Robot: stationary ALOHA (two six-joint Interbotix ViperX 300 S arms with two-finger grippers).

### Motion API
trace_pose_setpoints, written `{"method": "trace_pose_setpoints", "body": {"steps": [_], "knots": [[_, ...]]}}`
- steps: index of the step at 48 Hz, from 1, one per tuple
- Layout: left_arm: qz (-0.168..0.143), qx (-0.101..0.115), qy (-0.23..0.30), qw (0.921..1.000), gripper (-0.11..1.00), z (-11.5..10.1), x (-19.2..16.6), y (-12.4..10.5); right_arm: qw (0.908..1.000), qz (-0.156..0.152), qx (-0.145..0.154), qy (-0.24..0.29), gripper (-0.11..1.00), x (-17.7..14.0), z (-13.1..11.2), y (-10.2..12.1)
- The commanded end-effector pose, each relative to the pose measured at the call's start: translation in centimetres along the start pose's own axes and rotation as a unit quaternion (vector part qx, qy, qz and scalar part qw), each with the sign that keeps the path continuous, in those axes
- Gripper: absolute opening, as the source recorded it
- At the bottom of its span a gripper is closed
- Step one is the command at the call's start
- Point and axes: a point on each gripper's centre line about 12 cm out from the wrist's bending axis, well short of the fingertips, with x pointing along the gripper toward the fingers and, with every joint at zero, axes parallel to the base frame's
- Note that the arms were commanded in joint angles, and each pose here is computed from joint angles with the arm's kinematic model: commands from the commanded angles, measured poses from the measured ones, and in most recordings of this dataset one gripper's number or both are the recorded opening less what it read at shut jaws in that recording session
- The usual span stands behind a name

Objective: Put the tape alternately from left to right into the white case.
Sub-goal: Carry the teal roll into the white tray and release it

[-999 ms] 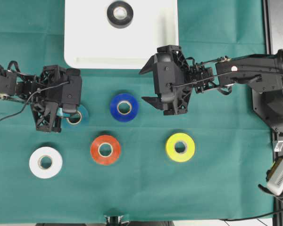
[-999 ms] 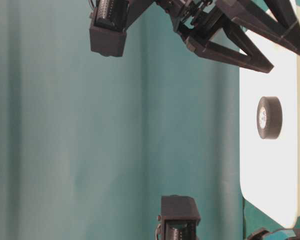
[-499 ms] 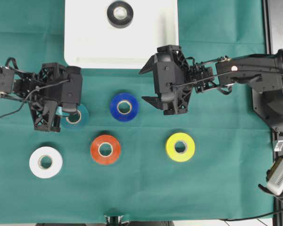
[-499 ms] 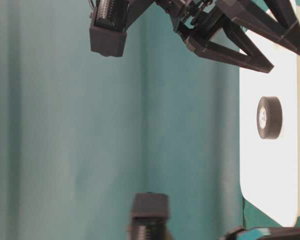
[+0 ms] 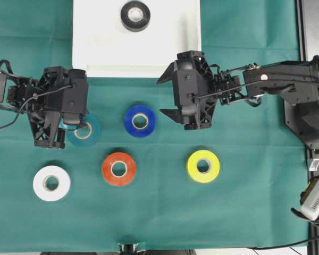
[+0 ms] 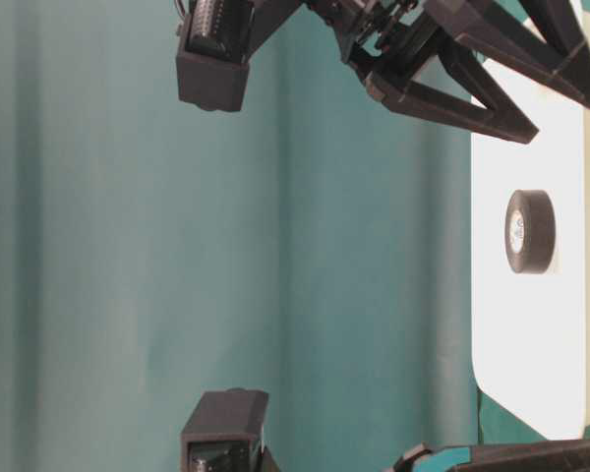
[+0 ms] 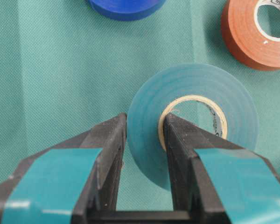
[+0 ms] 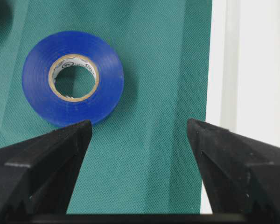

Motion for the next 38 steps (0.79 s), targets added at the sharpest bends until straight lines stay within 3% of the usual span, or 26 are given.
{"method": "trace_pose_setpoints", "body": {"steps": [1,14,32,38], "knots": [[-0.001,0.001,-0.025,0.9997,0.22,1.4,-0.8,0.0,0.9999,0.002,-0.001,-0.012,0.87,-0.3,0.7,0.1],[0.014,-0.011,-0.034,0.9993,0.22,2.2,-0.9,1.5,0.9999,0.003,-0.001,-0.013,0.87,-0.3,0.7,0.1],[0.062,-0.063,-0.049,0.9948,0.22,4.4,-0.1,6.9,0.9999,0.003,-0.001,-0.011,0.87,-0.2,0.6,0.1],[0.076,-0.065,-0.049,0.9938,0.22,4.9,0.5,8.5,0.9999,0.003,-0.001,-0.012,0.87,-0.3,0.6,0.1]]}}
